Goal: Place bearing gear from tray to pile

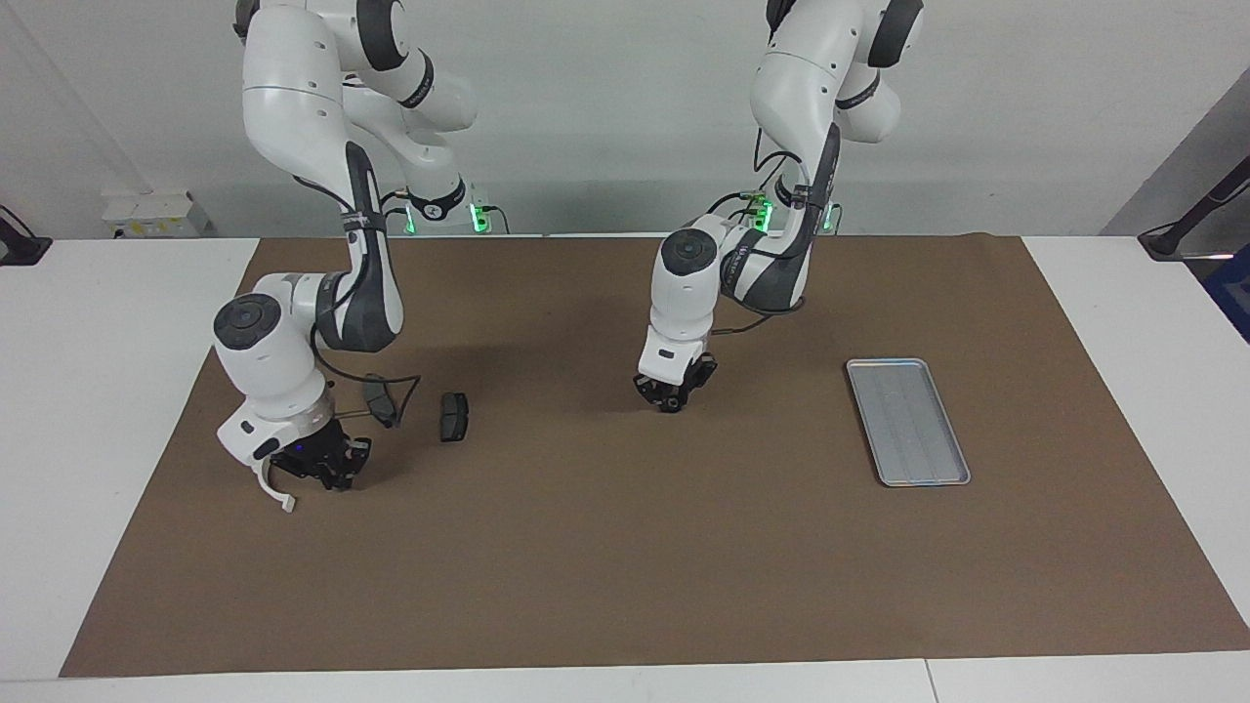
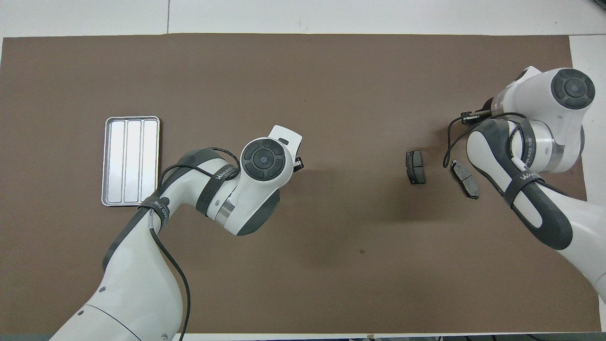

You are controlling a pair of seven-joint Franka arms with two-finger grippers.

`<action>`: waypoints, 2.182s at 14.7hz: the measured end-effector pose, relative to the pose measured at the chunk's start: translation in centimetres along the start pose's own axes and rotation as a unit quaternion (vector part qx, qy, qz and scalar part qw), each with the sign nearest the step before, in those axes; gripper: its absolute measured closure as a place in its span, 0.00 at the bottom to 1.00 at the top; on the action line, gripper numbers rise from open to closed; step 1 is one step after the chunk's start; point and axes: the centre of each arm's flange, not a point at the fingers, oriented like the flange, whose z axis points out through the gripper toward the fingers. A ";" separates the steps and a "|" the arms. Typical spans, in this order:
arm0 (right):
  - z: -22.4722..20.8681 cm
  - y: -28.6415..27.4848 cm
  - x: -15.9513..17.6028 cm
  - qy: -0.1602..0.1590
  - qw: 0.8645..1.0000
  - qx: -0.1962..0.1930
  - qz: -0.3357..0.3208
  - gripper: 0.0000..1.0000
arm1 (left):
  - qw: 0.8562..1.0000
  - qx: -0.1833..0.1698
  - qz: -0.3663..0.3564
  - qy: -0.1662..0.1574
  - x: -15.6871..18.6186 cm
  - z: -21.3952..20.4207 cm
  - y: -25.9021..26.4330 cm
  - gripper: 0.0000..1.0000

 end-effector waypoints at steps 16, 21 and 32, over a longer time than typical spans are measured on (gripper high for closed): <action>0.9 -0.7 0.2 0.003 1.000 0.003 0.025 0.76 | 0.997 0.040 0.058 -0.038 11.6 -17.9 -19.6 0.00; 0.9 -0.6 0.2 0.003 1.000 0.003 0.026 0.72 | 0.994 0.014 0.087 -0.069 13.8 -24.0 -33.1 0.00; -4.7 -4.7 1.0 0.000 1.000 0.006 -0.002 0.00 | 0.989 -0.001 0.151 -0.003 12.0 -34.5 -37.0 0.00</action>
